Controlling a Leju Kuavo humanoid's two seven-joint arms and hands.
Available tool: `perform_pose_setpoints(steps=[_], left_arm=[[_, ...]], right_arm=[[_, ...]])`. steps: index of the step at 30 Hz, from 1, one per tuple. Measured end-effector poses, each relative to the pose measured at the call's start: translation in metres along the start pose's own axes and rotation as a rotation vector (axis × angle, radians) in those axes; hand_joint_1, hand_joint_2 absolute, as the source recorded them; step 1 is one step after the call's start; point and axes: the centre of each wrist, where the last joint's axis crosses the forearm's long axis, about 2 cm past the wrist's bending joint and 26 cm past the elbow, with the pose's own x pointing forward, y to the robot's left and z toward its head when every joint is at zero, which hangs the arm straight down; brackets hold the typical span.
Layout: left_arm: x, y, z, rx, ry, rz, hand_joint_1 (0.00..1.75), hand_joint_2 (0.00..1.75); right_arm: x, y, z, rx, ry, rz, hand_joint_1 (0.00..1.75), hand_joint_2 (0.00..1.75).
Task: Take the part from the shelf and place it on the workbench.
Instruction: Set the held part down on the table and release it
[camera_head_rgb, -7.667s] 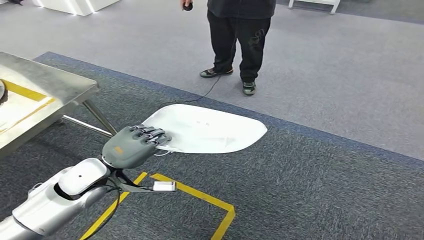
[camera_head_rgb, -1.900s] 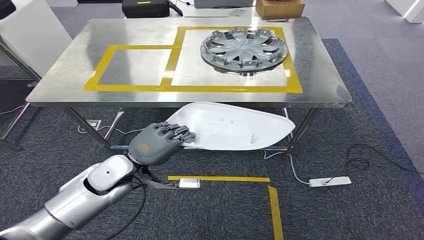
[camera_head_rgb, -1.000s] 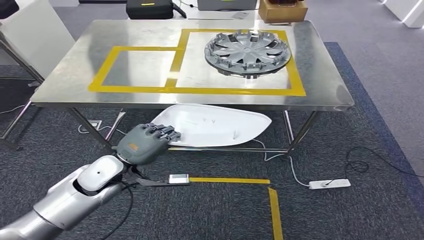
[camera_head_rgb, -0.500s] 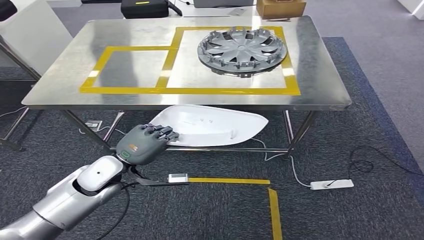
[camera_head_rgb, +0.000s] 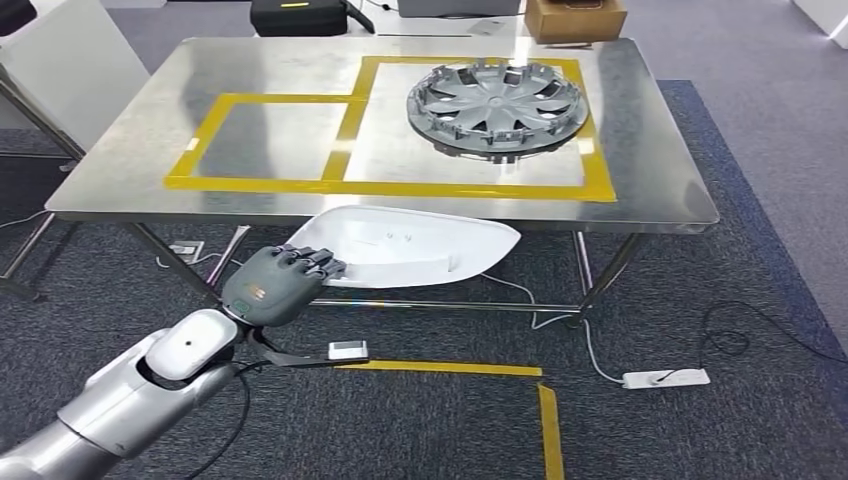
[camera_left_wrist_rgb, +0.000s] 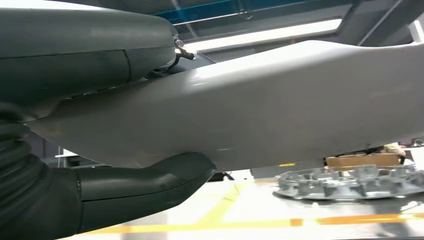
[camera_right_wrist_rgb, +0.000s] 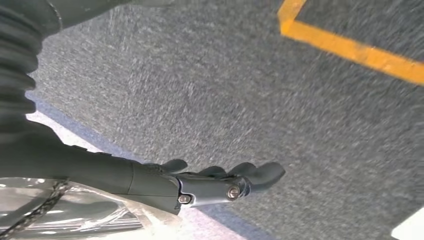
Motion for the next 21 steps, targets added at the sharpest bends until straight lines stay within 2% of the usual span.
perform_pose_setpoints(steps=[21], left_arm=[[-0.0014,-0.0076,0.0062,-0.040,0.009,-0.013,1.75,1.75]], right_arm=[[-0.0010,0.0019,0.0014,0.006,0.002,0.000,0.00,1.75]])
